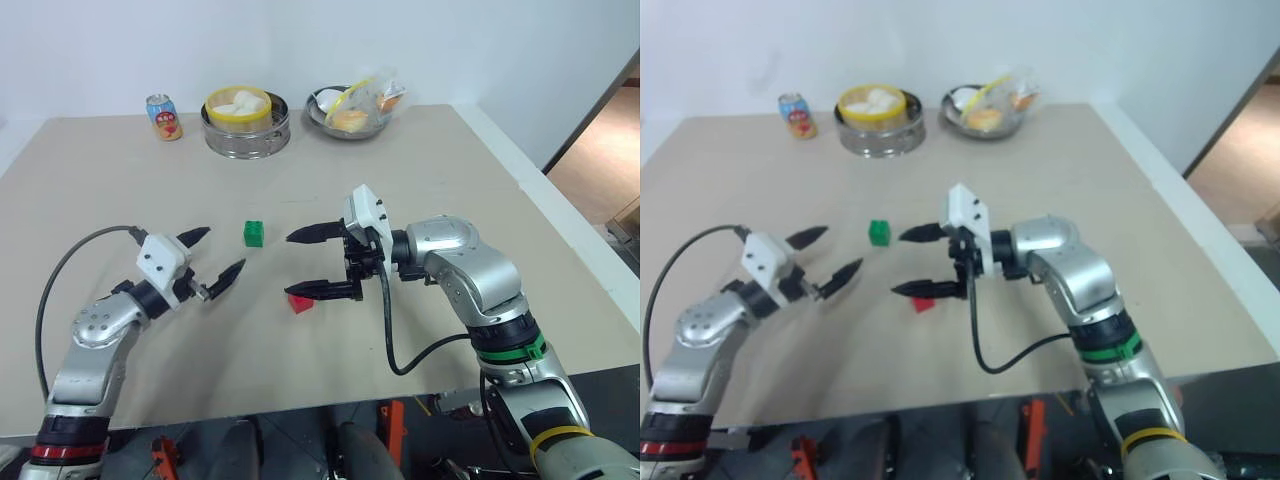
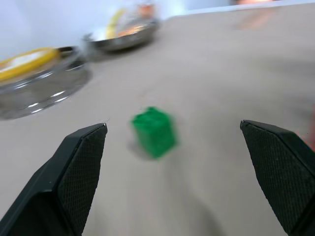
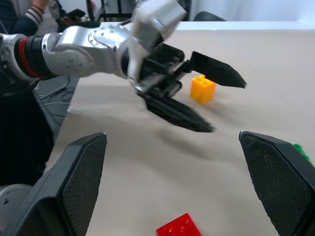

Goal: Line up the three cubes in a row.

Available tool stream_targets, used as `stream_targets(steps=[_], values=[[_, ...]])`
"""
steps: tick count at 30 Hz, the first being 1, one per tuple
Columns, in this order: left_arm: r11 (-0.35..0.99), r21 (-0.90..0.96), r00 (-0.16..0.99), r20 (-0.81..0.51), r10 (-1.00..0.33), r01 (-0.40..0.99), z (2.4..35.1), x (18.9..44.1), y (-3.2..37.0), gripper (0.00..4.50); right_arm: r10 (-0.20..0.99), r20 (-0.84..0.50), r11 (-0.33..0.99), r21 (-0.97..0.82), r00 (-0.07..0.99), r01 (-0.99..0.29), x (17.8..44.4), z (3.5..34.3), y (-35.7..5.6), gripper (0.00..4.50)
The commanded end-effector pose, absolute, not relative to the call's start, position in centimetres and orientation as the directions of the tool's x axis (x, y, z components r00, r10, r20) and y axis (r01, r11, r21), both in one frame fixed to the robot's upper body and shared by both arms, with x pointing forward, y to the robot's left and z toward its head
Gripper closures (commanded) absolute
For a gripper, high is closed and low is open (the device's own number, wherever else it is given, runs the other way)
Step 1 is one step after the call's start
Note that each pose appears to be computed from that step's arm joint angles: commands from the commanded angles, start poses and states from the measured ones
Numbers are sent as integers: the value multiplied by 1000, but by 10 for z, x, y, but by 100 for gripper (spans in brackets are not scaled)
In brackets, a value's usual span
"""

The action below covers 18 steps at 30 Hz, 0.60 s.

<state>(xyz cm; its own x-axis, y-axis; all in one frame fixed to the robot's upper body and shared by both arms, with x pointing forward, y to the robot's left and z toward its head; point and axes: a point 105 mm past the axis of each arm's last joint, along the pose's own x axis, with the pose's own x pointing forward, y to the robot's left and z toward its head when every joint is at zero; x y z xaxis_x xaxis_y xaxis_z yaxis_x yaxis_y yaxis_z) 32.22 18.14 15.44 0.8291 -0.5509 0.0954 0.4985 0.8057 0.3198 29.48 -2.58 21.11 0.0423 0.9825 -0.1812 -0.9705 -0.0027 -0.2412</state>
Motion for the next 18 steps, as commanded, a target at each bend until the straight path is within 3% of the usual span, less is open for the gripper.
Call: stream_targets(steps=[1, 10, 18], values=[[849, 319, 872, 111, -476, 422, 157, 332, 178, 0, 987, -152, 14, -299, 62, -954, 292, 222, -29, 6], [947, 144, 948, 100, -302, 286, 152, 349, 152, 0, 985, -136, 50, -346, 103, -937, 297, 226, -30, 6], [947, 84, 948, 50, -316, 311, 143, 345, 123, 0, 984, -133, 63, -362, 119, -930, 300, 227, -31, 6]])
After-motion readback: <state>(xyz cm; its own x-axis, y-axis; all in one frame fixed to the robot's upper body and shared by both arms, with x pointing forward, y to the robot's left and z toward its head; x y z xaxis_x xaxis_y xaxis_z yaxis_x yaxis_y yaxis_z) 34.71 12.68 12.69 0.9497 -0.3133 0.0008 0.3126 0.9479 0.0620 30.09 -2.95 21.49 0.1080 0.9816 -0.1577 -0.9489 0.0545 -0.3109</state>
